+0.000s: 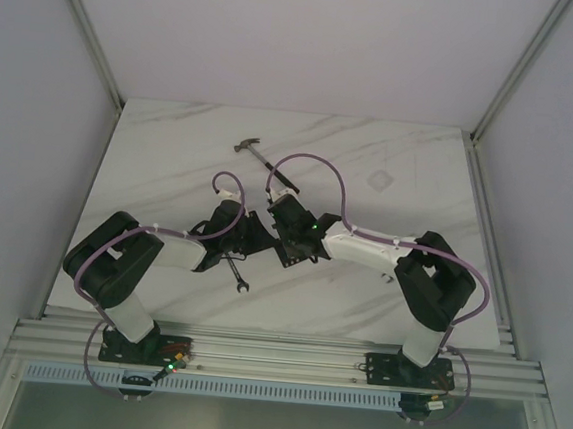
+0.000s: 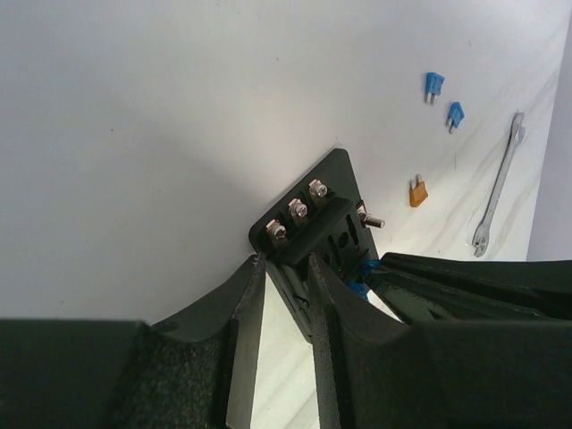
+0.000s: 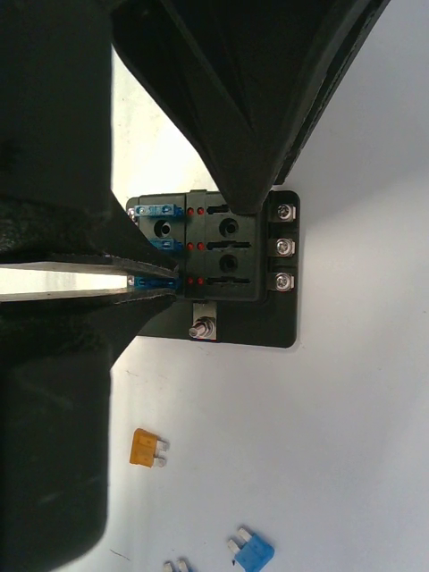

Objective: Snap on the fuse box
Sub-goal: Install the fuse at the fuse box base.

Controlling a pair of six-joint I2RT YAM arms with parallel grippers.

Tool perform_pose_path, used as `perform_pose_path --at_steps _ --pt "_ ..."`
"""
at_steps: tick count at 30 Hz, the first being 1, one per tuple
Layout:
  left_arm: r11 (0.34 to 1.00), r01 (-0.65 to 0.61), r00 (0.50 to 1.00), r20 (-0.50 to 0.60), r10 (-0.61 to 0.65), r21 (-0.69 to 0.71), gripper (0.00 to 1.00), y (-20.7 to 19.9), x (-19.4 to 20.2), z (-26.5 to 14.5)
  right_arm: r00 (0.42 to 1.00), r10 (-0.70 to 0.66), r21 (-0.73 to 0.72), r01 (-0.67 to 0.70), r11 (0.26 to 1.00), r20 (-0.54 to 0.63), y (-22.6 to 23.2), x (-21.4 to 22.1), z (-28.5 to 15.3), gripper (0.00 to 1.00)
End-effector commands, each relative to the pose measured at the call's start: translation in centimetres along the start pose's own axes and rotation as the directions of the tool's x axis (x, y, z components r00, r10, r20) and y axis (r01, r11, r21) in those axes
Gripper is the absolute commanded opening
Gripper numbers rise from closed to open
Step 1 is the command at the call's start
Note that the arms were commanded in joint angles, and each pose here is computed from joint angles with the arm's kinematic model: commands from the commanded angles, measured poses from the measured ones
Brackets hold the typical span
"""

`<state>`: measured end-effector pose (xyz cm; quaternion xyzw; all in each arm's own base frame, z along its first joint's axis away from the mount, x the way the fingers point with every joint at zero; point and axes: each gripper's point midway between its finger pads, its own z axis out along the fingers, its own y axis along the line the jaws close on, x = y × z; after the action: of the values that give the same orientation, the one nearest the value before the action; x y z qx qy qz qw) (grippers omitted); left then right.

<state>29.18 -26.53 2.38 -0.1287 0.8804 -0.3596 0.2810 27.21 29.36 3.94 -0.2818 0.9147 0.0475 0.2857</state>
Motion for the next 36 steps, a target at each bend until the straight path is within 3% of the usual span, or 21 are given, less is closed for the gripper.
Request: perform_pose_path --at_steps 1,16,24,30,36 --pt "0.999 0.009 1.0 -0.01 -0.009 -0.044 0.35 0.9 0.5 0.1 0.958 -0.043 0.032 0.054 0.998 -0.285 -0.7 9.0 1.9 0.0" --pt "0.999 0.009 1.0 -0.001 -0.009 -0.038 0.35 0.6 0.5 -0.3 0.934 -0.067 0.011 0.076 0.997 -0.351 0.3 10.7 3.3 0.0" --pt "0.999 0.008 1.0 0.009 -0.008 -0.035 0.35 0.4 0.5 -1.1 0.994 -0.006 -0.048 0.001 0.999 -0.111 1.6 3.2 0.1 0.0" --pt "1.0 0.001 1.0 0.017 -0.001 -0.025 0.37 -0.1 0.2 -1.3 1.0 0.012 -0.066 -0.012 0.998 0.001 1.9 -0.9 -2.2 0.17" --pt "1.0 0.0 1.0 0.012 0.001 -0.03 0.39 -0.1 0.3 -1.4 0.999 0.036 -0.057 -0.035 0.998 0.026 1.7 -2.3 -3.4 0.28"
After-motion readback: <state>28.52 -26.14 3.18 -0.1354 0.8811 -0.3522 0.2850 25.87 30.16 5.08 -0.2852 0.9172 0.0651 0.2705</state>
